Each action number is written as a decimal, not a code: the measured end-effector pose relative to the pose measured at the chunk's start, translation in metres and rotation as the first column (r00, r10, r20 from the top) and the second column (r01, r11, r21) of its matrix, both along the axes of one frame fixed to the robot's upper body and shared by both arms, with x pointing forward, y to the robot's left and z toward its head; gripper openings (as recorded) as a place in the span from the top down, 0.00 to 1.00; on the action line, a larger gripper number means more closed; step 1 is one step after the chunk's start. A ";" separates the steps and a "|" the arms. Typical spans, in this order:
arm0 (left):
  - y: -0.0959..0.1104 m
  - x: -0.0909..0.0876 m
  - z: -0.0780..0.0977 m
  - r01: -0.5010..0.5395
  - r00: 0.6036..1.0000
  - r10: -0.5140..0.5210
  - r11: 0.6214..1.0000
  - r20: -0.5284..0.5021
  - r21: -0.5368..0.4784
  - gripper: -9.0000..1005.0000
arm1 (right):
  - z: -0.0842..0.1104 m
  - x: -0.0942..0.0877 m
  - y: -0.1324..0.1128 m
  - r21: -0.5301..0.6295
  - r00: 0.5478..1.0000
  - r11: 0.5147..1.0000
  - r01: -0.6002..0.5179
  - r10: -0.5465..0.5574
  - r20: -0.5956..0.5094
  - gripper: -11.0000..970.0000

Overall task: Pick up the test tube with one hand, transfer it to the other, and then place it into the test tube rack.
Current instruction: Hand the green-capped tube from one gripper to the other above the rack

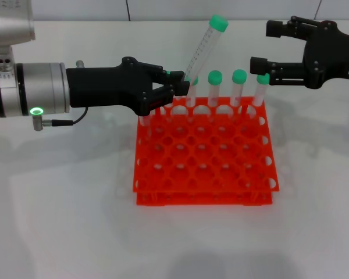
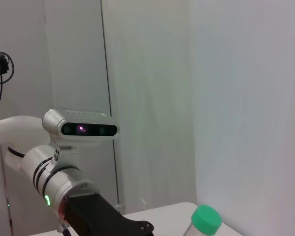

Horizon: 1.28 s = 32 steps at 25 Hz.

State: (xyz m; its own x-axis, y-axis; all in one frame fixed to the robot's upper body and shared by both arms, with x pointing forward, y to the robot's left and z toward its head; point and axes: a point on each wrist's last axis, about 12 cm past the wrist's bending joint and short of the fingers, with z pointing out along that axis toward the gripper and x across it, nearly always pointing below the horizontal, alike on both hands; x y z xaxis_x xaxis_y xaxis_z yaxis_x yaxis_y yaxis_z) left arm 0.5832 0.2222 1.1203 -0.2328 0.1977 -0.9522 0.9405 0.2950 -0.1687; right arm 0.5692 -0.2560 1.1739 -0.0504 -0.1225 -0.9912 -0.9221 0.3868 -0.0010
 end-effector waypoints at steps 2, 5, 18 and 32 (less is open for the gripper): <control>0.000 0.000 0.000 0.001 1.000 -0.001 1.000 0.001 -0.001 0.81 | 0.001 0.002 0.004 0.004 1.000 1.000 -0.009 0.009 0.000 0.12; -0.001 0.001 0.001 0.004 1.000 -0.004 1.000 0.005 0.001 0.81 | 0.002 0.005 0.008 0.011 1.000 1.000 -0.021 0.021 -0.001 0.12; -0.002 0.001 0.003 0.015 1.000 -0.015 1.000 0.012 0.004 0.81 | 0.007 0.021 0.034 0.047 0.997 0.996 -0.070 0.070 -0.014 0.12; -0.006 0.003 0.006 0.025 1.000 -0.025 1.000 0.013 0.005 0.81 | 0.011 0.026 0.042 0.050 0.996 0.995 -0.088 0.088 -0.005 0.13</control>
State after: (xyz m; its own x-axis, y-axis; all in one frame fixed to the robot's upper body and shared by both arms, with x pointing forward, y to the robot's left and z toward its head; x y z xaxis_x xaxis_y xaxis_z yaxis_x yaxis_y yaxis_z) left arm 0.5866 0.2163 1.1264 -0.2155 0.2074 -0.9542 0.9497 0.2719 -0.1553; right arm 0.5949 -0.2139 1.1850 -0.0492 -0.0770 -0.9958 -0.9524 0.3039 0.0236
